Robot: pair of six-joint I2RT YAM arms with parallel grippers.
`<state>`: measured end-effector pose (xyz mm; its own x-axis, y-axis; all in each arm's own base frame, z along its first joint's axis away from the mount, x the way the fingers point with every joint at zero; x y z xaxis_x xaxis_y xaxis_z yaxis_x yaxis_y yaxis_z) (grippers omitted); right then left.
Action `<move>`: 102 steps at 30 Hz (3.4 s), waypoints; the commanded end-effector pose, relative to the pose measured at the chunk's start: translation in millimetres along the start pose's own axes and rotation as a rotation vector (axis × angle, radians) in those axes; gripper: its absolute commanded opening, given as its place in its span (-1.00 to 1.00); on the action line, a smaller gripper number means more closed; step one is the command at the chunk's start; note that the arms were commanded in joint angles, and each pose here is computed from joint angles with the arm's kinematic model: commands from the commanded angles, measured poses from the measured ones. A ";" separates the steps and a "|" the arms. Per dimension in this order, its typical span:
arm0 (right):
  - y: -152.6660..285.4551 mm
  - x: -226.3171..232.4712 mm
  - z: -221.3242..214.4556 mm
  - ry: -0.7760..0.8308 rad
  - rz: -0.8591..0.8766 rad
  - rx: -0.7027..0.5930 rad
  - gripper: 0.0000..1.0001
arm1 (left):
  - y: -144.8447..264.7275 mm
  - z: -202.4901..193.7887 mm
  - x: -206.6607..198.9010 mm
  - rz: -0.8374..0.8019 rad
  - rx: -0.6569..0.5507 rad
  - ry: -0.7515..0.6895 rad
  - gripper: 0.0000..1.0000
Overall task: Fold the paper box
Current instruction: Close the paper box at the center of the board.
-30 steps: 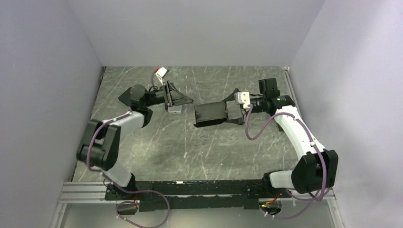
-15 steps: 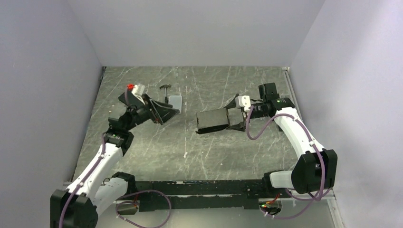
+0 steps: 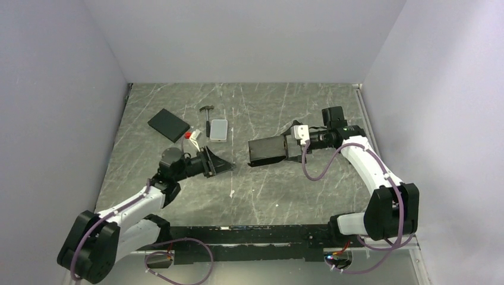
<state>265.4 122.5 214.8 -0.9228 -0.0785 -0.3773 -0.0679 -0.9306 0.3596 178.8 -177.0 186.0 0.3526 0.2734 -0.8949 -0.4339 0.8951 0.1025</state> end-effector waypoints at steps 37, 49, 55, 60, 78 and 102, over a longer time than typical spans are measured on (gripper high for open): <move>-26.8 6.6 -24.0 0.051 0.009 0.079 -1.00 | -76.5 -26.4 13.2 0.153 -0.128 0.265 -0.56; -26.9 5.6 -23.7 0.047 0.005 0.079 -1.00 | -68.1 -30.5 12.8 0.201 -0.136 0.333 -0.33; -26.8 5.6 -23.9 0.046 0.005 0.080 -1.00 | -72.3 -34.6 13.2 0.193 -0.120 0.381 -0.42; -26.9 5.6 -24.4 0.046 0.005 0.082 -1.00 | -72.4 -38.1 12.1 0.196 -0.108 0.401 -0.45; -27.3 6.5 -21.8 0.049 0.012 0.071 -1.00 | -76.9 -39.1 16.4 0.210 -0.119 0.454 -0.37; -29.0 9.2 -21.5 0.049 0.026 0.066 -1.00 | -78.1 -37.6 22.7 0.280 -0.129 0.406 -0.90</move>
<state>268.4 135.6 178.5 -0.9161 -0.1002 -0.3882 -0.0997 -0.8810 0.4625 184.3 -250.8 130.0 -0.1841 0.2995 -0.9361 -0.5539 0.7552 0.3506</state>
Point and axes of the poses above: each gripper's point midway between its finger pads, its own y axis back along the fingers, its own x axis along the line the jaws close on, z = x × y, the point moved 7 cm from there along y, back along the fingers
